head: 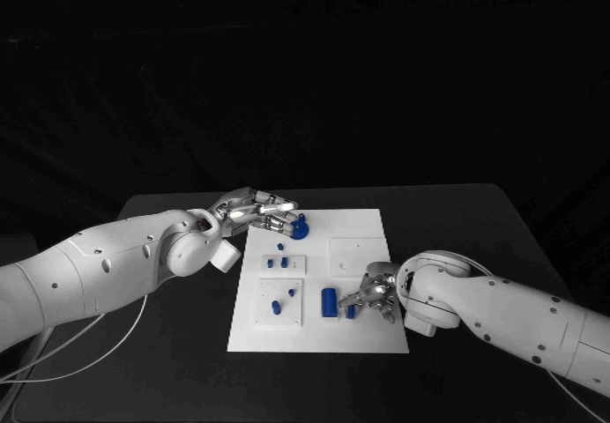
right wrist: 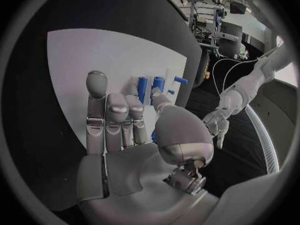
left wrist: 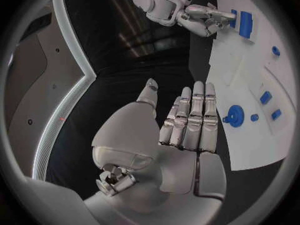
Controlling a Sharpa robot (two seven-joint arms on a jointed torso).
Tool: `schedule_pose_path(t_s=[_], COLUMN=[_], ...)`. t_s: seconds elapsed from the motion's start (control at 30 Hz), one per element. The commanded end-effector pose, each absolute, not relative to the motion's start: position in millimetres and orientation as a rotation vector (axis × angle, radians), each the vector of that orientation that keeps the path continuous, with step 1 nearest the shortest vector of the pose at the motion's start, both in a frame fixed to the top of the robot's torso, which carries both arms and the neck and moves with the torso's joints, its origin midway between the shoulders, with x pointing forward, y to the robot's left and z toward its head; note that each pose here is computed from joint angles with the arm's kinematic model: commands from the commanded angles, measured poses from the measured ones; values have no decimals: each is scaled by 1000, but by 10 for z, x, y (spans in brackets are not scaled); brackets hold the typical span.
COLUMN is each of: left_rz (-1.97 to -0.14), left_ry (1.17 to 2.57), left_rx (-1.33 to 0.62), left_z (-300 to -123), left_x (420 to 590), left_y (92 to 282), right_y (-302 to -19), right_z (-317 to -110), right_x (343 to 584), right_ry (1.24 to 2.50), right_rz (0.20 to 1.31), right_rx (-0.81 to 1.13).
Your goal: Assemble the parts on the task board
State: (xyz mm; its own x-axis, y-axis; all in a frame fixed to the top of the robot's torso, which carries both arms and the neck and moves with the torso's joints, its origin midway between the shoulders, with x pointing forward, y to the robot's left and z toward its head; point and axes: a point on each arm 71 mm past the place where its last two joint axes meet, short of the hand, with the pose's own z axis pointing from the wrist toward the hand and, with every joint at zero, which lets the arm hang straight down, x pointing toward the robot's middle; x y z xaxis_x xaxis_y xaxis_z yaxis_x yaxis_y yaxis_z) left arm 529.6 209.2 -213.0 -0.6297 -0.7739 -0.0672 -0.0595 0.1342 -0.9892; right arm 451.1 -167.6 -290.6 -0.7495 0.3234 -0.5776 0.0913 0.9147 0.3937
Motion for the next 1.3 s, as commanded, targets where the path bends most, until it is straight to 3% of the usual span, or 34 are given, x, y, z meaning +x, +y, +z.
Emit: schedule_pose_path(t_s=[0.03, 1.3], left_rz=[-1574, -1571], left_ry=[1829, 1831], left_rx=[-808, -811], left_z=[-2126, -2129], left_x=[5289, 5294], left_y=[2071, 2077], right_y=[-1667, -1806], right_z=[-2874, -2819], right_x=[4514, 4468], right_ry=[2375, 2398], right_rz=[458, 448], right_rx=[270, 223])
